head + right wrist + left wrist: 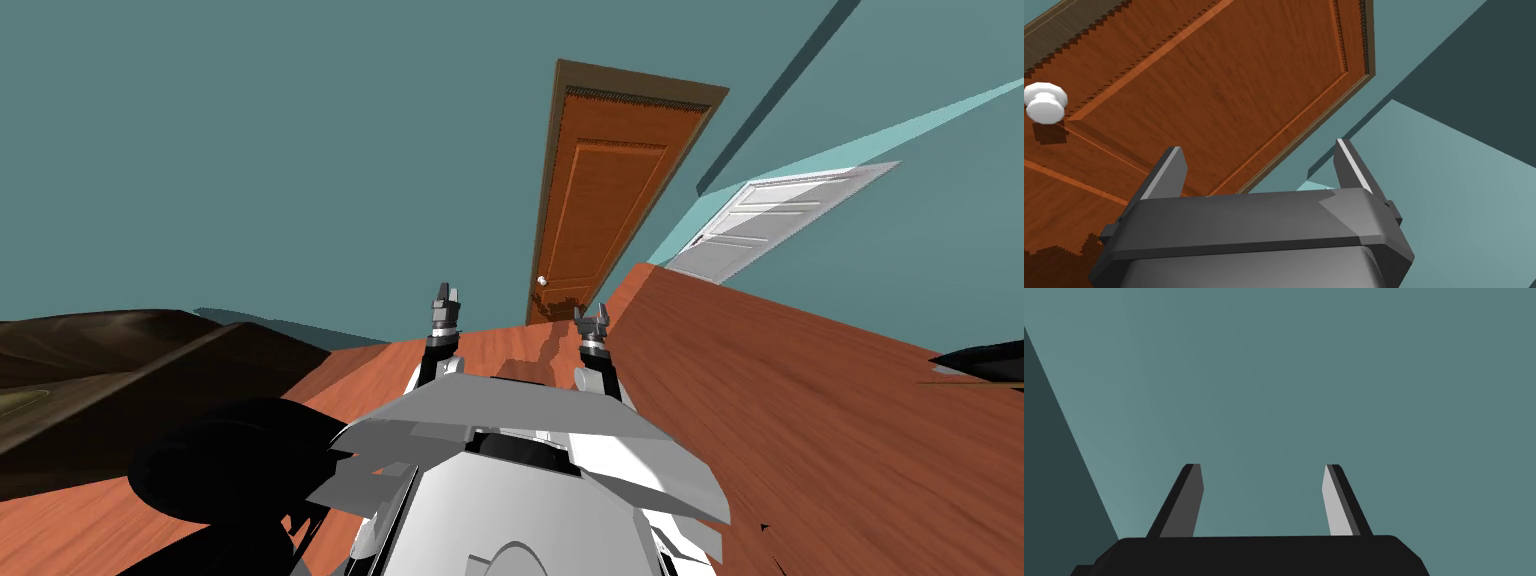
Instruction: Pull the door open
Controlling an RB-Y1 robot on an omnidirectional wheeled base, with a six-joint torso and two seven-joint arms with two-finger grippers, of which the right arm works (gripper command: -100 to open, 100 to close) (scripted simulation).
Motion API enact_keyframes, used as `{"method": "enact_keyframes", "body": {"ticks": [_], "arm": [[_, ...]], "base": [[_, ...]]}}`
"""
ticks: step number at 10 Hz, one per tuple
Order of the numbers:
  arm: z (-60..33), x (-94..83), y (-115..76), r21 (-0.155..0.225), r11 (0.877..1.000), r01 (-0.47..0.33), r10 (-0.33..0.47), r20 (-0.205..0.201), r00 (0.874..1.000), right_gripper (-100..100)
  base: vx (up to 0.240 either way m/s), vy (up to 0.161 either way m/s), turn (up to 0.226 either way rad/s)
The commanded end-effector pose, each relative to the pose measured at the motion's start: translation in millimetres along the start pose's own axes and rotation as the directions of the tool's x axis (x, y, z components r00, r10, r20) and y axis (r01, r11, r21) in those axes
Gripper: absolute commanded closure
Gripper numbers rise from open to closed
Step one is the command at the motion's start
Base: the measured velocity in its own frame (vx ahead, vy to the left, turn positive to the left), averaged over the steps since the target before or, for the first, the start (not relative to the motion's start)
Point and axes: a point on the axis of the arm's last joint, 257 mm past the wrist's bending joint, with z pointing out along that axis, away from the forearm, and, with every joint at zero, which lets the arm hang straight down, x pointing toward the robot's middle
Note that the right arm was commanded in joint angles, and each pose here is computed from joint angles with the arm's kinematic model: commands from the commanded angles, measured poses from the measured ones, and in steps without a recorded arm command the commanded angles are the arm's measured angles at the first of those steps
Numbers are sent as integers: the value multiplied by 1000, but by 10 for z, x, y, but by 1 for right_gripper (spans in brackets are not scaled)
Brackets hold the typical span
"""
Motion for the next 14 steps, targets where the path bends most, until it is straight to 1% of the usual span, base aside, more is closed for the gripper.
{"method": "enact_keyframes", "body": {"ticks": [1, 3, 6, 9, 11, 13, 14], "arm": [[-32, -99, -69, 10, 999, -46, 46, 19, 999, -100], [-72, -222, -170, 19, 995, -101, 100, 45, 994, -100], [-141, -411, -318, 28, 983, -182, 179, 88, 980, -100], [-220, -599, -459, 29, 965, -262, 256, 133, 958, -100], [-279, -723, -550, 25, 950, -313, 305, 164, 938, -100], [-342, -847, -636, 17, 932, -362, 352, 195, 916, -100], [-342, -847, -636, 17, 932, -362, 352, 195, 916, -100]], "base": [[72, -42, 187], [70, -62, 183], [93, -64, 207], [76, -76, 196], [59, -65, 187], [68, -72, 180], [44, -51, 89]]}}
